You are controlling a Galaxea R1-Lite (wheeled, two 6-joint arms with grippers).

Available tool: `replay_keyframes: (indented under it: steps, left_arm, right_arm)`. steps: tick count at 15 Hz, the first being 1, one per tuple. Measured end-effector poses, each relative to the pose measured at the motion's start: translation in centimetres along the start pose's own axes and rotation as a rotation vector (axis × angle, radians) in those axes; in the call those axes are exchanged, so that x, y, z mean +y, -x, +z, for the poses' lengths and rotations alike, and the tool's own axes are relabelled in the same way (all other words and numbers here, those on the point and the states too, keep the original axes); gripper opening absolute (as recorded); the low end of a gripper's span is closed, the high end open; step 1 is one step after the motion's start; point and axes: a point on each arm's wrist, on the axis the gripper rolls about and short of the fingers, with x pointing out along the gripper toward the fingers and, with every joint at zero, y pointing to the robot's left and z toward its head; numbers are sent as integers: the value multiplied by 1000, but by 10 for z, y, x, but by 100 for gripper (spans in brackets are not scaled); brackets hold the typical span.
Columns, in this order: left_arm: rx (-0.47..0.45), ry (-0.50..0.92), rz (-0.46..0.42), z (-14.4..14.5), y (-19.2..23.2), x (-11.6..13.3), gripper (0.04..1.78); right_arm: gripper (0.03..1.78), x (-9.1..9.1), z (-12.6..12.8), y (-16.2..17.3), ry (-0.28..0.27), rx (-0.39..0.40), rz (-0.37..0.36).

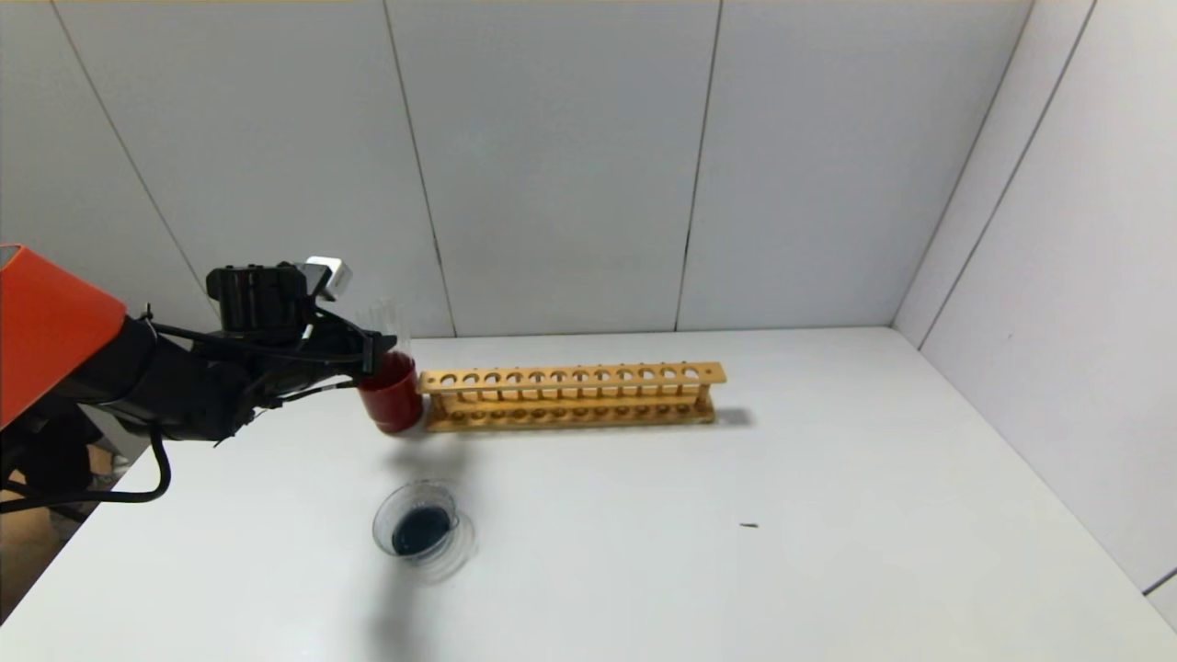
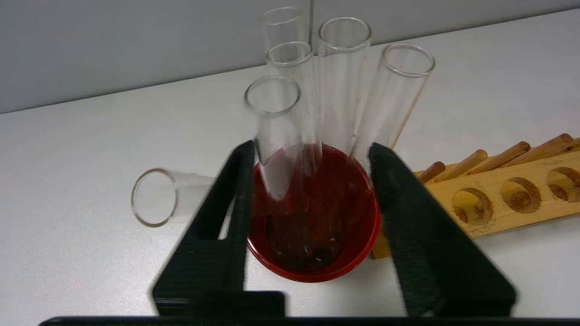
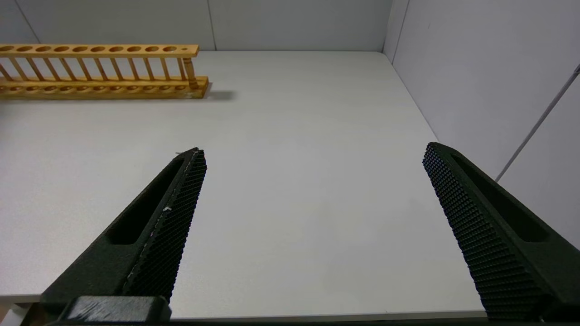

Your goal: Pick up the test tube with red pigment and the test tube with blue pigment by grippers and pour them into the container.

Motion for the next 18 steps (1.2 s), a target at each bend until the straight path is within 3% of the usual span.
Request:
replay_keyframes:
  steps: [3,6,14,18]
  left_arm:
    - [-24,-7,3,9,6,0,145]
    - [-63,-17,6,25,20,-1,171]
    - [-159,-36,1,71,70,-12,175]
    - [-256,-52,9,116,143,-19,175]
  right_arm:
    - [175,0,0,0,0,0,0]
    - [175,0,0,0,0,0,0]
    - [175,0,0,0,0,0,0]
    - [175,0,0,0,0,0,0]
